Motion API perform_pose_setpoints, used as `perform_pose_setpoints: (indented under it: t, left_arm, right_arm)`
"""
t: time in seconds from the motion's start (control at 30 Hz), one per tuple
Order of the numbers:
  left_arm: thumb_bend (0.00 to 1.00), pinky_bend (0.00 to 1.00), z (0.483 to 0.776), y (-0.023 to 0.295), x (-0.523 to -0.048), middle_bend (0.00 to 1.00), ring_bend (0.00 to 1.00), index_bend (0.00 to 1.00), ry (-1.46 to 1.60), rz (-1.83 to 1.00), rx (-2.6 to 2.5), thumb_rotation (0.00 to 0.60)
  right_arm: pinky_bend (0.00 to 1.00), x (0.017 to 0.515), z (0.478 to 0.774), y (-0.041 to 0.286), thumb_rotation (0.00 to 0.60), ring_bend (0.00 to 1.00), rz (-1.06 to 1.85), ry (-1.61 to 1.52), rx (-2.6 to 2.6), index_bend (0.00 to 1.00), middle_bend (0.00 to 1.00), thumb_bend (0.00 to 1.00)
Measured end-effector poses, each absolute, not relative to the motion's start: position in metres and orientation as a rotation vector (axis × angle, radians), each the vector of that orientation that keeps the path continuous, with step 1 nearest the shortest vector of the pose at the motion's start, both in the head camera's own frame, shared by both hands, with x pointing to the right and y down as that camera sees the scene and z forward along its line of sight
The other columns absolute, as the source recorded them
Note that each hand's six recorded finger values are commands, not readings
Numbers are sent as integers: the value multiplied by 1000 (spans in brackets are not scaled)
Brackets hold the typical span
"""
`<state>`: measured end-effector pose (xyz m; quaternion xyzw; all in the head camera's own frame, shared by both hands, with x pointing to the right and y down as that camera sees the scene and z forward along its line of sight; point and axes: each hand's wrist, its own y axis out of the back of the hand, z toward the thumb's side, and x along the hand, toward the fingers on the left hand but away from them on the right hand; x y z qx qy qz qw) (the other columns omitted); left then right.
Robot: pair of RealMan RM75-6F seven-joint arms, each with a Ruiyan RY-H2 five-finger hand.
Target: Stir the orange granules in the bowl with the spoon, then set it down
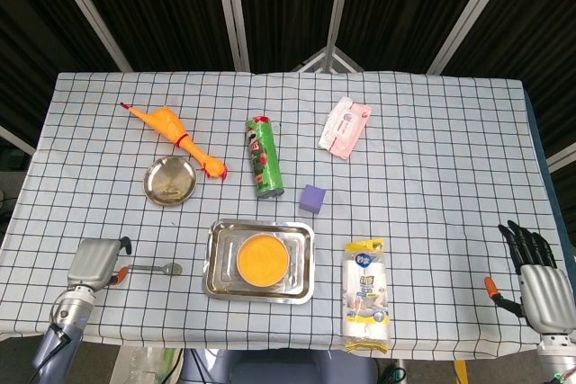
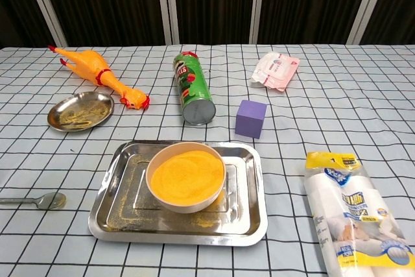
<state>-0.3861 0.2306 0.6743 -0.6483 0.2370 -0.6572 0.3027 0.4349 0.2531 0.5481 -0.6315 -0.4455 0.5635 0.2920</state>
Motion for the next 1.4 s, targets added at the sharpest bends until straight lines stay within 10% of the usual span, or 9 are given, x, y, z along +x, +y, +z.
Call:
perform_pose_setpoints:
  t: [1.4]
  left_arm:
    - [543,921,693,243,-353,993,957,527,606,-1698,-1784,600]
  right_arm:
    - [0,435,548,252,600,0,1500,-1194,-1690,0,0,403]
